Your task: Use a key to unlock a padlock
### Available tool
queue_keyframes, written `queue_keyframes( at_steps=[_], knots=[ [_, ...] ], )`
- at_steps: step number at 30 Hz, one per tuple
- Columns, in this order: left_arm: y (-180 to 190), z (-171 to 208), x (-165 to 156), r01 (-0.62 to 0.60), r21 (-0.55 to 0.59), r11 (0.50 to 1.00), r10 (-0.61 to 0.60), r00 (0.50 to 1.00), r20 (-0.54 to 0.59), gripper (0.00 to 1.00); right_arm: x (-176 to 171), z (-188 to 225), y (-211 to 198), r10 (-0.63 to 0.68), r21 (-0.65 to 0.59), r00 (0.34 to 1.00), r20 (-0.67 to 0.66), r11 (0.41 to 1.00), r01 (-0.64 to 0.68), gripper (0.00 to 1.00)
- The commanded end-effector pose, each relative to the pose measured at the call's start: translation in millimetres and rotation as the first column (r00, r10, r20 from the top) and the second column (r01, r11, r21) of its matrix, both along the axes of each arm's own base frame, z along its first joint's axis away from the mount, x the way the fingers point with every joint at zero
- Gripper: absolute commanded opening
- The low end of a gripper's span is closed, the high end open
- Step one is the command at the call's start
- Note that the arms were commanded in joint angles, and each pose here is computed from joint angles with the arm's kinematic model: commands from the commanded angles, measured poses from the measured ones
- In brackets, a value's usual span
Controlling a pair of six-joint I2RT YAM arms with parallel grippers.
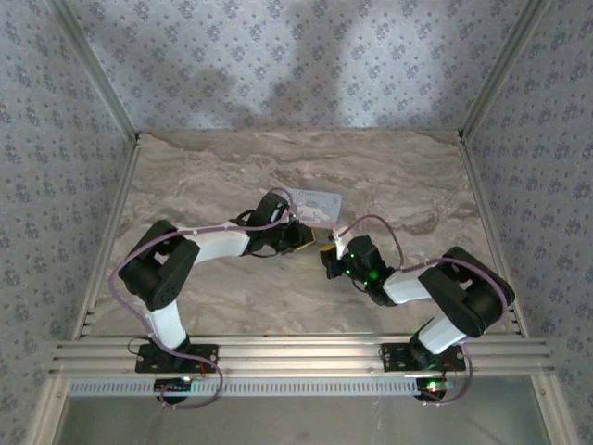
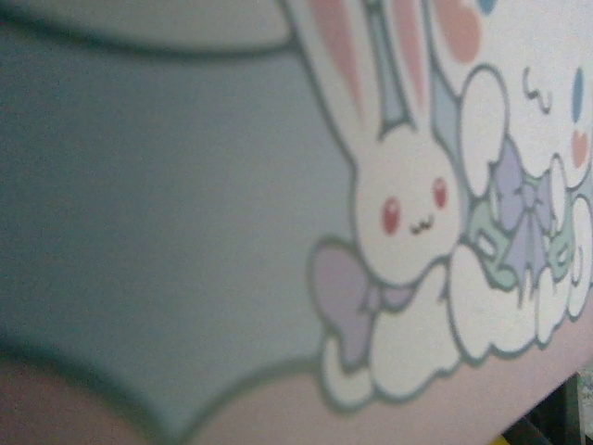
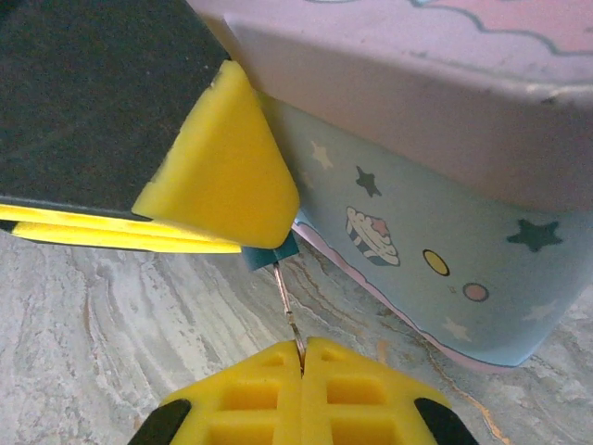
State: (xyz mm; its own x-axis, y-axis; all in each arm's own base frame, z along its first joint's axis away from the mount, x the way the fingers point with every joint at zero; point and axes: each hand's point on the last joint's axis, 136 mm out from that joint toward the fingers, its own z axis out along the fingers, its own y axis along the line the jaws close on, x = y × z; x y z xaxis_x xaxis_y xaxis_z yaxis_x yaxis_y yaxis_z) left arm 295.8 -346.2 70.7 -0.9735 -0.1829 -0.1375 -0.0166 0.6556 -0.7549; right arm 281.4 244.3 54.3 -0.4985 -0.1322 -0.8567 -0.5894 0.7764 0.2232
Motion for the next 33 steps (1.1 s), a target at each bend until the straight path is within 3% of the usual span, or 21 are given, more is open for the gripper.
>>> queue_keyframes(
  at_steps=[1,33],
  knots=[
    [-9.0,20.4,-3.2,0.022,-0.046,0.999,-0.022,1.000,0.013,0.19,10.4,12.2,6.9,0.009,0.012,0.999,0.048,1.000,-0.009,0.00],
    [-13.5,29.3,-10.5,0.045,-0.060,0.997,-0.046,0.999,-0.014,0.19,16.0,31.9,16.3,0.051,0.043,0.987,0.151,0.997,-0.058,0.00]
  ],
)
